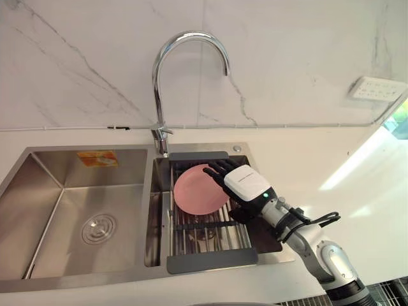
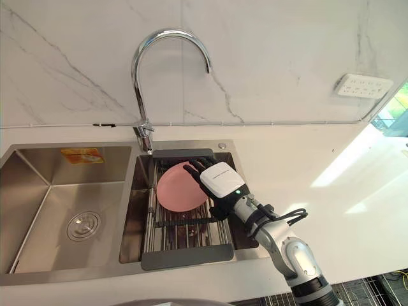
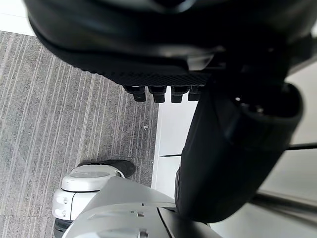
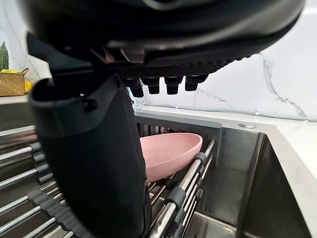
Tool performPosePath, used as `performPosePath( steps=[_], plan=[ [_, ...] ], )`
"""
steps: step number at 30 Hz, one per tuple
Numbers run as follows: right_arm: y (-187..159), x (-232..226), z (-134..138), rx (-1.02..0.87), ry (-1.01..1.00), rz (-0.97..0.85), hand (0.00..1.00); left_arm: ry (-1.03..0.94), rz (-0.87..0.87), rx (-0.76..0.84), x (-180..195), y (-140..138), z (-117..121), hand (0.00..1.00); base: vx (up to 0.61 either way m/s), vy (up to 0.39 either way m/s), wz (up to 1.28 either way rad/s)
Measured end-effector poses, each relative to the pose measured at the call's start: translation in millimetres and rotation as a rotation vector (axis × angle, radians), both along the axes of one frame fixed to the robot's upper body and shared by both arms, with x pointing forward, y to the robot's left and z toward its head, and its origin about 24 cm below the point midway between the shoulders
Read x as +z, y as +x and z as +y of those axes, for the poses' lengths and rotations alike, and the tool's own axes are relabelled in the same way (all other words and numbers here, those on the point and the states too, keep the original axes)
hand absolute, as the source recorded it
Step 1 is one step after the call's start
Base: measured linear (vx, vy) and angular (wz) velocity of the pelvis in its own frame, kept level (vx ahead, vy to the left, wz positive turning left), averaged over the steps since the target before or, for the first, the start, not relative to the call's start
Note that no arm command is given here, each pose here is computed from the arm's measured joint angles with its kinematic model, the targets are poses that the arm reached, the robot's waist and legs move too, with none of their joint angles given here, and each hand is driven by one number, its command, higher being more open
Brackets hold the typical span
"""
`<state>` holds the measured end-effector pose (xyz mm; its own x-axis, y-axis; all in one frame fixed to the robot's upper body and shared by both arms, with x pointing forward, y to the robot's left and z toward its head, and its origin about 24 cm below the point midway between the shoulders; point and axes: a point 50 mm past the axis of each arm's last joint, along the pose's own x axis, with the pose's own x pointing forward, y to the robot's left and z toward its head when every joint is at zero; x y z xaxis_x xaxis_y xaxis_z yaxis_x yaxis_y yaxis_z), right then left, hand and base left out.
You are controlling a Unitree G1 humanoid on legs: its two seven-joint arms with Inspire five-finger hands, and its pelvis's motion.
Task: Walk over to the sink, pick up the cup, carry it to the dishwasher, place the cup inside the dishwasher, then close the dishwasher door
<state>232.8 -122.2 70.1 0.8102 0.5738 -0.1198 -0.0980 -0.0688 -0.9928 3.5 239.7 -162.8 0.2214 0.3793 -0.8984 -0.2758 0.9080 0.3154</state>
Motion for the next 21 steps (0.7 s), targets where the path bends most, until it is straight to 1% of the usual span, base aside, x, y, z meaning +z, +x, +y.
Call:
performPosePath(
  steps=[4,15,16,21],
  plan=[
    [3,-8,-1,-0.023,-0.014,-0.008,1.00,-0.003,-0.007,-0.002,0,3,-1,1.00,-0.02,0.011,0.06],
    [22,-21,-8,-0.151,0.024,-0.147,1.00,-0.024,-0.035,-0.003,-2,14,-10,1.00,-0.03,0.013,0.06],
    [24,-22,-8,-0.163,0.032,-0.166,0.00,-0.025,-0.036,-0.003,-2,14,-10,1.00,-0.02,0.003,0.04],
    [29,-31,-11,-0.193,0.036,-0.202,0.00,-0.030,-0.051,-0.004,-2,18,-13,1.00,-0.01,0.006,0.04]
  ],
)
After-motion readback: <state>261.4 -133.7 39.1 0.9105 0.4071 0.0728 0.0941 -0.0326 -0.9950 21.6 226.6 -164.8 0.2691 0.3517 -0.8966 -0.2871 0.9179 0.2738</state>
